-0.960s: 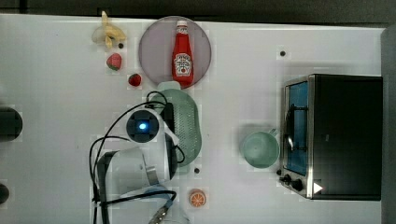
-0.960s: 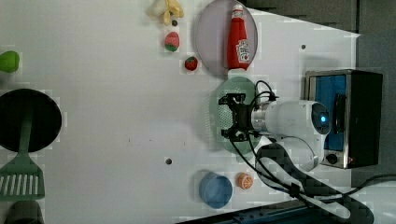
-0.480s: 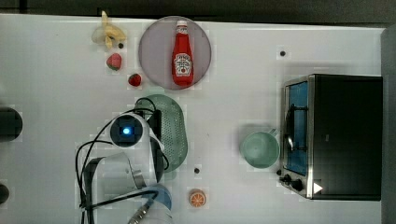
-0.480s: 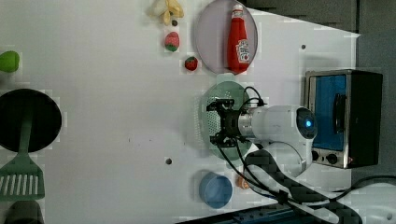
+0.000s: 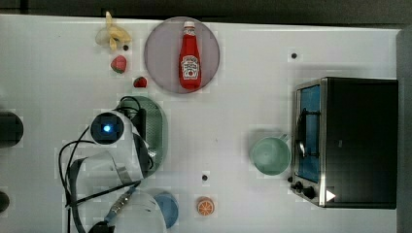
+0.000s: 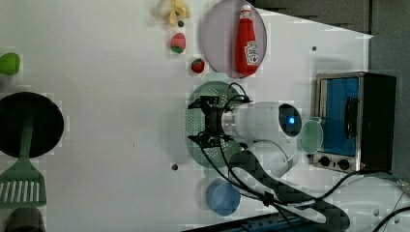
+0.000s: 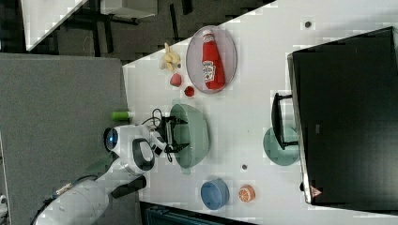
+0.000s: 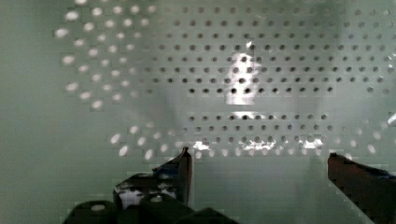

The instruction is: Drag strainer right to left.

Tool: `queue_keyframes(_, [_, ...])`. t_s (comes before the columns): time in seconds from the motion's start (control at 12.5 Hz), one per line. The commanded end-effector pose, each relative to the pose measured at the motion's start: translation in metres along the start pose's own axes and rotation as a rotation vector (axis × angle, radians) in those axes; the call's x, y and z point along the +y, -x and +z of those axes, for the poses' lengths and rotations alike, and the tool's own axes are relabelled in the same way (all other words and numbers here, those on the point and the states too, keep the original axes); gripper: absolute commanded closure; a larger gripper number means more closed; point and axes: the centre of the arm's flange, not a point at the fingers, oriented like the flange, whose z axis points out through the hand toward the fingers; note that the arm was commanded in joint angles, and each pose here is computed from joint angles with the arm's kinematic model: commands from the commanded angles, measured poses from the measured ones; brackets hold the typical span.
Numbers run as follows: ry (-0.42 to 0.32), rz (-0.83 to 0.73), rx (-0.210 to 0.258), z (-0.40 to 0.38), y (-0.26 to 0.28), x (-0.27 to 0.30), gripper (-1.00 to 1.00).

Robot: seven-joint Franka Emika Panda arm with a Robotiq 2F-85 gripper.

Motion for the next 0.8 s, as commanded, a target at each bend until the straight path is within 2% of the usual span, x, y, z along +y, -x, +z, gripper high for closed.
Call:
queue_keyframes(0.08, [-0.035, 0.050, -0.016, -0.016, 0.042, -0.014, -1.00])
queue_keyframes(0.8, [-0.032, 0.058, -0.047, 0.002, 0.107, -0.017, -1.00])
